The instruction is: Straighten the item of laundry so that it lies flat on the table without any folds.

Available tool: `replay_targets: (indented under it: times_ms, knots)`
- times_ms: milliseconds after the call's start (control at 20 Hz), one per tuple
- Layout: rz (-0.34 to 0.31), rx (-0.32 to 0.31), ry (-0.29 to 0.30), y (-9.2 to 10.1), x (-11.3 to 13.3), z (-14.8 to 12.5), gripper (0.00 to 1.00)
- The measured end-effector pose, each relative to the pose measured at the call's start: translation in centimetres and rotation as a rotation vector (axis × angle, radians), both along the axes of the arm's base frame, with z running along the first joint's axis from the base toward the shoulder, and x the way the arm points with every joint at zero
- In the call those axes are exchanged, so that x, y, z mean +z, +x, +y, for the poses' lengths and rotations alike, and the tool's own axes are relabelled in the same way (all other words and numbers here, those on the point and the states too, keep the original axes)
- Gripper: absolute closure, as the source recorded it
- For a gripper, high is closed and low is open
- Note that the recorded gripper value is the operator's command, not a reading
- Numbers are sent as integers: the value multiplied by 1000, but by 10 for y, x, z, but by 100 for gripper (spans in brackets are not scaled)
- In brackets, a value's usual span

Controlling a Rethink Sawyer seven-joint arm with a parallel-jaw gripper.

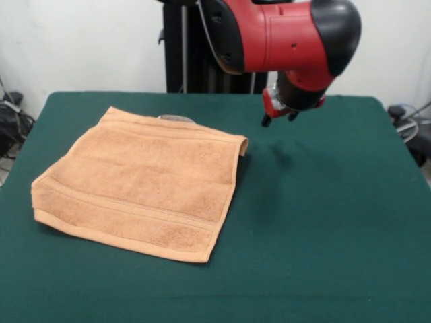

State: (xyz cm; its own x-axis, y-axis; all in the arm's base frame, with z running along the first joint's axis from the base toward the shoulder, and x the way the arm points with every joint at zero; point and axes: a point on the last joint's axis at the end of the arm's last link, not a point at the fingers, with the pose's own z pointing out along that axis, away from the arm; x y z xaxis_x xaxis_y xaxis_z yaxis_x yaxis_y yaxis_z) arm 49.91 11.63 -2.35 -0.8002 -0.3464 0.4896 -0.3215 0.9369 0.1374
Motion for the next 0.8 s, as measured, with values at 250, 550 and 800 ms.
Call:
replay_targets:
  times_ms: [250, 550, 800]
  knots:
    - [2, -37, 19, 1, 6, -14, 0]
    - [11, -94, 22, 0, 11, -42, 0]
    - [11, -111, 22, 1, 11, -51, 0]
